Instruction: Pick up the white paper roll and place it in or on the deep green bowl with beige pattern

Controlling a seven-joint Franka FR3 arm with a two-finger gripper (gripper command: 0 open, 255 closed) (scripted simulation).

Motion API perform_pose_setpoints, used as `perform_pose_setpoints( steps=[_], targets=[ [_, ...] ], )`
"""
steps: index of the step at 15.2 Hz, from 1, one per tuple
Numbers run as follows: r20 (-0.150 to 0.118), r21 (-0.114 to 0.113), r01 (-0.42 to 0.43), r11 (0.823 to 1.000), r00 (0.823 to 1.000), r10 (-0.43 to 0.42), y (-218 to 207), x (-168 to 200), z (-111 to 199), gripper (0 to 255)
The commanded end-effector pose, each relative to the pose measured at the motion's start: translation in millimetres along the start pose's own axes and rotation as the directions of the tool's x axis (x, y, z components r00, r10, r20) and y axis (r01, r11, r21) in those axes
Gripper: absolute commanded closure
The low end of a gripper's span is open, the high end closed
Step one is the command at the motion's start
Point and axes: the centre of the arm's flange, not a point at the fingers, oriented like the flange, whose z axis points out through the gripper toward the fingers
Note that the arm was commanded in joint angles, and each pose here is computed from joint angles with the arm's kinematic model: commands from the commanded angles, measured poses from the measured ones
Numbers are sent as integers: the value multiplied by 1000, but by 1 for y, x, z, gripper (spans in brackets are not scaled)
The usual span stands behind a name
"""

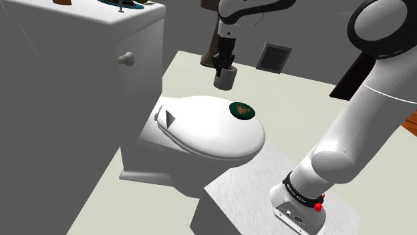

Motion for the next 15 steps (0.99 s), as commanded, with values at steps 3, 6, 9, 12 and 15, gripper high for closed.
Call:
perform_pose_setpoints(
  steps=[3,6,9,12,15],
  targets=[
    [-1,0,0,1000,1000,0,14,-46,-6,255],
    [-1,0,0,1000,1000,0,25,-84,-10,255],
    [-1,0,0,1000,1000,0,35,-122,-13,255],
    [-1,0,0,1000,1000,0,41,-142,-4,255],
    [-1,0,0,1000,1000,0,41,-140,11,255]
  ],
)
